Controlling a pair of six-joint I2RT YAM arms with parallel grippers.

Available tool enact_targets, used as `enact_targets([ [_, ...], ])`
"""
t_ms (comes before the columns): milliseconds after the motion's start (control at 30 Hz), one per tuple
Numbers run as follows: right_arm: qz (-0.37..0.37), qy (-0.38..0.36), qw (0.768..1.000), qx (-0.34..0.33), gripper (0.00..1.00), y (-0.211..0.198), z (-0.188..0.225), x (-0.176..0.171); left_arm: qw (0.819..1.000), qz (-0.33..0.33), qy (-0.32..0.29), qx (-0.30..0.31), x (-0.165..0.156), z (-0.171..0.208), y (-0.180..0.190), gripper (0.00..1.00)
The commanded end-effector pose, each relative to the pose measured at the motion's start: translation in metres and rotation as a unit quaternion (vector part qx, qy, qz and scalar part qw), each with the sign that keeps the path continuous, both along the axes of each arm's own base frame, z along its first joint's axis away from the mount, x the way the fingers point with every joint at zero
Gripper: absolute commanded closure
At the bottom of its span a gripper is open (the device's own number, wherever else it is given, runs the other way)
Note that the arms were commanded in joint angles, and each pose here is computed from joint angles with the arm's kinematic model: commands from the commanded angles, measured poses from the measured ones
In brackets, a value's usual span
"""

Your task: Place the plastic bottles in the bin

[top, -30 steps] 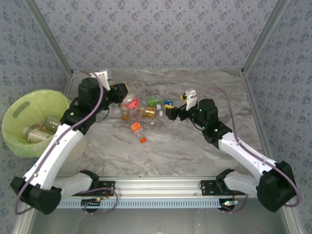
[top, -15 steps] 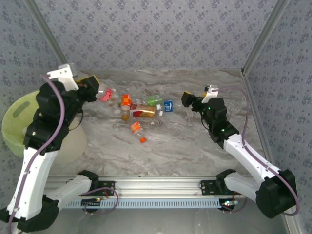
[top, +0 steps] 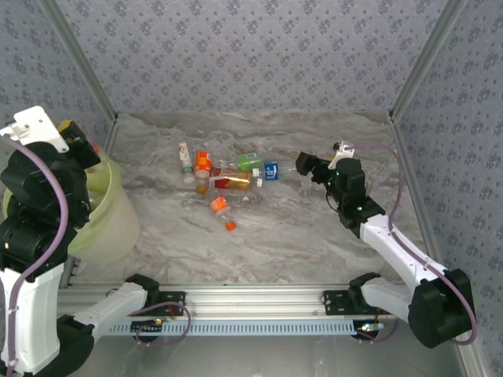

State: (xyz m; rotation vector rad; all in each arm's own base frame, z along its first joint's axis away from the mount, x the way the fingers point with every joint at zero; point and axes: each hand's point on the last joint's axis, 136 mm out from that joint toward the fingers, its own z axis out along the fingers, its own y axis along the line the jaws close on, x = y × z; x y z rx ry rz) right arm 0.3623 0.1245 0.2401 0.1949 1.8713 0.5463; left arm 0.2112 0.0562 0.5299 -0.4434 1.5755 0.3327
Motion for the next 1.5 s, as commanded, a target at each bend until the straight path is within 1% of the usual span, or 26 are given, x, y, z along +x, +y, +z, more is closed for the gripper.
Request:
enact_targets([
  [0,0.018,-0.008,1.000,0.013,0.00,0.009,0.017,0.005,0.980,0.175,0.051,0.082,-0.015,0.001,0.041,1.00],
  [33,0.020,-0.006,1.000,0.012,0.00,0.010,0.015,0.005,0.973,0.205,0.063,0.090,-0.017,-0.003,0.049,1.00],
  [67,0.021,-0.003,1.000,0.011,0.00,0.011,0.014,0.006,0.970,0.217,0.070,0.085,-0.018,-0.010,0.054,1.00],
  [167,0.022,0.002,1.000,0.006,0.00,0.012,0.011,0.006,0.971,0.222,0.084,0.018,-0.023,-0.046,0.073,1.00],
  [267,0.021,0.005,1.000,0.000,0.00,0.012,0.010,0.007,0.962,0.249,0.112,-0.008,-0.022,-0.079,0.090,1.00],
  [300,0.020,0.006,1.000,-0.002,0.00,0.011,0.010,0.007,0.958,0.257,0.126,-0.016,-0.020,-0.089,0.096,1.00],
  [400,0.022,0.012,1.000,-0.010,0.00,0.011,0.010,0.007,0.946,0.272,0.165,-0.069,-0.017,-0.126,0.114,1.00],
  [467,0.024,0.017,0.999,-0.015,0.00,0.012,0.008,0.006,0.933,0.301,0.179,-0.087,-0.020,-0.144,0.127,1.00],
  [500,0.024,0.017,0.999,-0.016,0.00,0.012,0.008,0.006,0.927,0.315,0.184,-0.088,-0.022,-0.149,0.131,0.94],
  [533,0.024,0.018,0.999,-0.016,0.00,0.012,0.007,0.006,0.921,0.330,0.191,-0.085,-0.023,-0.155,0.135,0.82],
  [567,0.025,0.020,0.999,-0.016,0.00,0.013,0.006,0.005,0.916,0.339,0.200,-0.082,-0.023,-0.160,0.138,0.72],
  [600,0.026,0.021,0.999,-0.016,0.00,0.014,0.005,0.005,0.913,0.343,0.207,-0.082,-0.022,-0.164,0.139,0.66],
  [733,0.029,0.029,0.999,-0.019,0.00,0.016,0.002,0.006,0.913,0.337,0.211,-0.090,-0.017,-0.169,0.138,0.33],
  [767,0.031,0.031,0.999,-0.021,0.00,0.017,0.001,0.007,0.916,0.332,0.207,-0.093,-0.015,-0.167,0.137,0.27],
  [800,0.031,0.034,0.999,-0.023,0.00,0.018,0.000,0.007,0.919,0.322,0.205,-0.095,-0.013,-0.165,0.136,0.23],
  [833,0.033,0.035,0.999,-0.024,0.00,0.019,0.000,0.007,0.923,0.312,0.200,-0.100,-0.010,-0.164,0.133,0.16],
  [900,0.034,0.037,0.998,-0.027,0.00,0.021,-0.001,0.009,0.931,0.291,0.191,-0.112,-0.006,-0.161,0.128,0.10],
  [933,0.035,0.040,0.998,-0.029,0.00,0.022,-0.002,0.009,0.934,0.280,0.187,-0.119,-0.004,-0.160,0.125,0.06],
  [967,0.035,0.044,0.998,-0.032,0.00,0.023,-0.004,0.010,0.938,0.266,0.182,-0.126,-0.002,-0.160,0.121,0.04],
  [1033,0.034,0.055,0.997,-0.037,0.00,0.024,-0.009,0.013,0.947,0.233,0.172,-0.141,0.003,-0.158,0.112,0.01],
  [1100,0.035,0.067,0.996,-0.044,0.00,0.026,-0.015,0.015,0.957,0.183,0.157,-0.158,0.011,-0.157,0.098,0.01],
  [1167,0.041,0.079,0.995,-0.051,0.00,0.030,-0.022,0.017,0.968,0.119,0.135,-0.175,0.021,-0.151,0.080,0.00],
  [1233,0.046,0.090,0.993,-0.059,0.00,0.034,-0.028,0.019,0.974,0.056,0.113,-0.190,0.028,-0.142,0.060,0.01],
  [1333,0.051,0.106,0.991,-0.069,0.00,0.040,-0.036,0.020,0.972,-0.035,0.090,-0.215,0.038,-0.129,0.030,0.01],
  [1400,0.067,0.111,0.989,-0.071,0.00,0.048,-0.041,0.020,0.963,-0.093,0.084,-0.237,0.045,-0.124,0.010,0.00],
  [1467,0.081,0.114,0.987,-0.073,0.00,0.056,-0.047,0.018,0.949,-0.155,0.080,-0.264,0.052,-0.119,-0.013,0.00],
])
